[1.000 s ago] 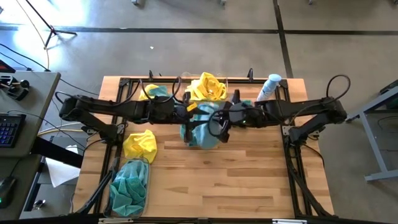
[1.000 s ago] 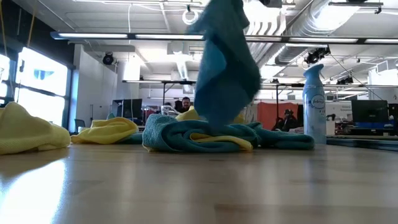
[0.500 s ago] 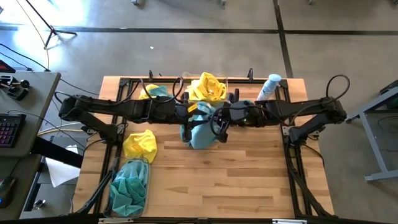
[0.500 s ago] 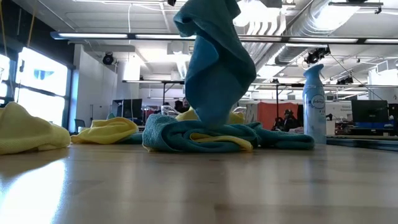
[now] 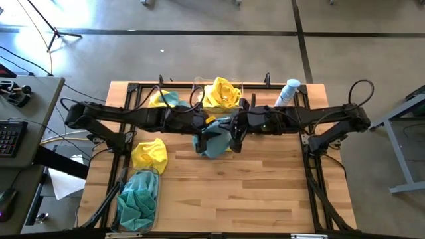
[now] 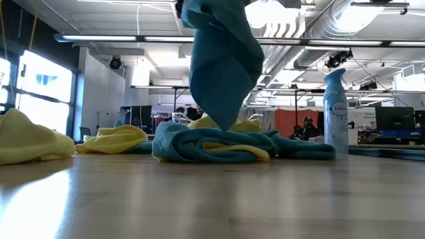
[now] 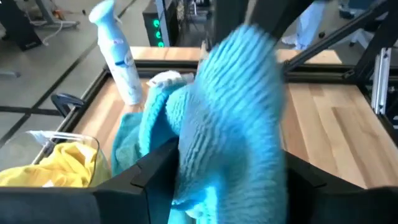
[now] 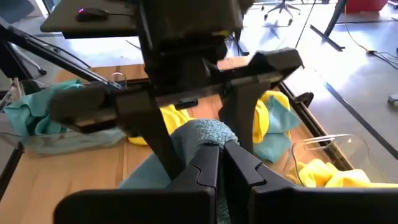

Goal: Sort microfiber towel by color & place in baskets
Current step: Put the blue microfiber towel into the bottom transparent bin

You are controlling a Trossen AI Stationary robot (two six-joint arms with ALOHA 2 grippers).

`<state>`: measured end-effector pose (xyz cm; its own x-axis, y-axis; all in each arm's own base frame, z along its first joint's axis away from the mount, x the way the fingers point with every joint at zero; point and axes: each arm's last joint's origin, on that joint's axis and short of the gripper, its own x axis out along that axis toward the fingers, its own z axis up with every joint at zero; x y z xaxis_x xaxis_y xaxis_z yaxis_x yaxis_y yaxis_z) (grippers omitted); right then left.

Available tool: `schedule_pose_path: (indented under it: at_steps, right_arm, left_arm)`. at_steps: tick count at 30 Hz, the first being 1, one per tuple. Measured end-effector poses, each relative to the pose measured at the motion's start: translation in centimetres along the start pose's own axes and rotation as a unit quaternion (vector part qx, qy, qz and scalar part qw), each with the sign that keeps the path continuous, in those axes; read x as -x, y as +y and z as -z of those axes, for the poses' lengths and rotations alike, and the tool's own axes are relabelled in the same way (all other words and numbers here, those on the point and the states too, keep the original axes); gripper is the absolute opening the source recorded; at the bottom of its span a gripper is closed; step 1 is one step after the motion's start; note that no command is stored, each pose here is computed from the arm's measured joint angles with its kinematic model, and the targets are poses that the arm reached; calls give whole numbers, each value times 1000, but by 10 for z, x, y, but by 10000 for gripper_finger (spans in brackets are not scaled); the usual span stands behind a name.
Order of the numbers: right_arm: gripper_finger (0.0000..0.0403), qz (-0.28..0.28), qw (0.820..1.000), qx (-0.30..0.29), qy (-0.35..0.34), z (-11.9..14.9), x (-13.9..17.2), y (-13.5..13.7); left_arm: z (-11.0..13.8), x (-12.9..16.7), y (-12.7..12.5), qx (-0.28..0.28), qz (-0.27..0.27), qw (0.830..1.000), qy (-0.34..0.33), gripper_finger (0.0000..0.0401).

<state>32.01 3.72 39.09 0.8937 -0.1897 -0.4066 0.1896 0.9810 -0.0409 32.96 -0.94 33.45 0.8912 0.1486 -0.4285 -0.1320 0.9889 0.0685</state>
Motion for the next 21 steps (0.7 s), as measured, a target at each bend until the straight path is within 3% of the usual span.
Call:
schedule_pose_path:
  at_steps: [4, 11, 16, 21]
  right_arm:
    - [0, 1, 1000, -10, 8, 2, 0, 0]
    - [18, 36, 998, -32, 49, 10, 1, -3]
    - [44, 50, 992, -46, 103, 22, 3, -5]
    - [65, 75, 978, -41, 190, 40, 1, -6]
  left_arm:
    - [4, -3, -1, 7, 0, 1000, 13, 158]
    - [4, 0, 0, 29, -2, 999, 20, 15]
    - [9, 8, 1, 41, -6, 998, 54, 11]
    - [10, 30, -2, 91, -22, 993, 76, 5]
